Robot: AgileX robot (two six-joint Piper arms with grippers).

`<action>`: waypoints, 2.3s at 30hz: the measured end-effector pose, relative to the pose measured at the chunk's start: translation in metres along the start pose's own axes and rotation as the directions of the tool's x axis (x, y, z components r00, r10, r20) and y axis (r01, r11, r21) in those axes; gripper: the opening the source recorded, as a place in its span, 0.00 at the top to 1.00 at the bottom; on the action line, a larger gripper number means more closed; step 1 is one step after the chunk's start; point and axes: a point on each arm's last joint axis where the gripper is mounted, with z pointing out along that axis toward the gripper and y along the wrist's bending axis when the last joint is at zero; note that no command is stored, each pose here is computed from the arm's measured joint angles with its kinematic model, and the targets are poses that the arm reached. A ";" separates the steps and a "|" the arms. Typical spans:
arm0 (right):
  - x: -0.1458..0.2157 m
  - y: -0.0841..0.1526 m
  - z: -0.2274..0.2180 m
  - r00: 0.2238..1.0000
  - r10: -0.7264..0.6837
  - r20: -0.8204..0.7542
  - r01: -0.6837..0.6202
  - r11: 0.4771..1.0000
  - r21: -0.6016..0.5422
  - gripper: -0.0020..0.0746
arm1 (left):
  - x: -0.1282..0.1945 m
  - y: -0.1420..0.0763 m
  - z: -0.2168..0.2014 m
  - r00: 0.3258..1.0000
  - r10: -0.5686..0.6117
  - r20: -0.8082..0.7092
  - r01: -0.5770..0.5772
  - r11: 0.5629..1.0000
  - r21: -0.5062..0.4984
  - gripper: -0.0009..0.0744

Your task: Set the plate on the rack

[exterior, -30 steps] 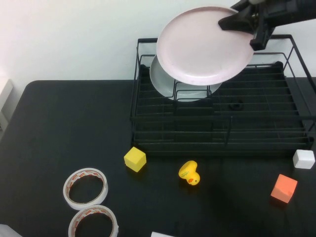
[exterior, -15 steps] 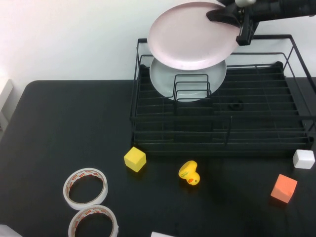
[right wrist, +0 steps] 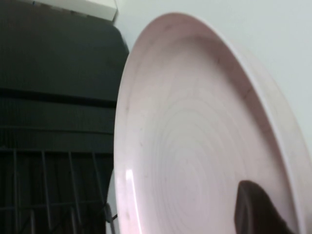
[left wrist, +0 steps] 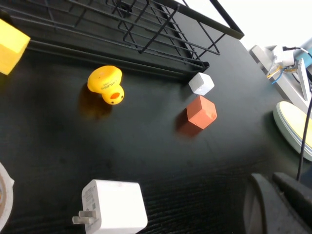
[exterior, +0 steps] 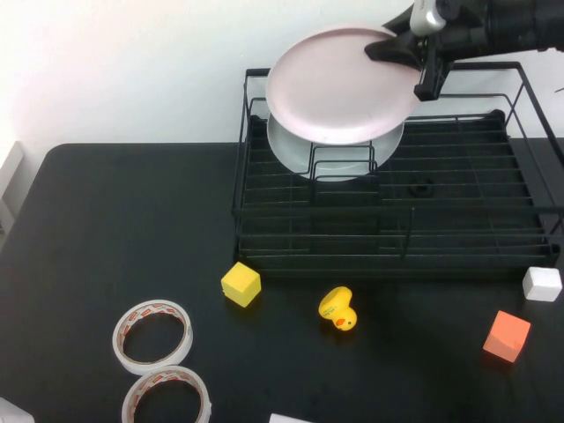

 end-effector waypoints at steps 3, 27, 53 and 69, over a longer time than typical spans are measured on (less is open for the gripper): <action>0.005 0.001 0.003 1.000 0.021 -0.009 -0.021 1.000 -0.007 0.82 | 0.000 0.000 0.000 1.000 0.000 0.001 0.000 1.000 -0.001 0.99; 0.007 -0.002 0.005 0.991 0.130 -0.020 -0.129 0.991 0.038 0.39 | 0.000 0.000 0.000 1.000 0.000 0.001 0.000 1.000 -0.001 0.99; -0.140 0.059 -0.177 0.910 0.386 0.151 -0.395 0.918 0.031 0.96 | 0.000 0.000 0.000 1.000 0.025 0.001 -0.025 1.000 -0.001 0.99; -0.178 0.218 -0.292 0.939 0.172 0.297 -0.267 0.910 0.318 0.97 | 0.000 0.000 0.000 1.000 0.025 0.001 -0.025 1.000 -0.001 0.99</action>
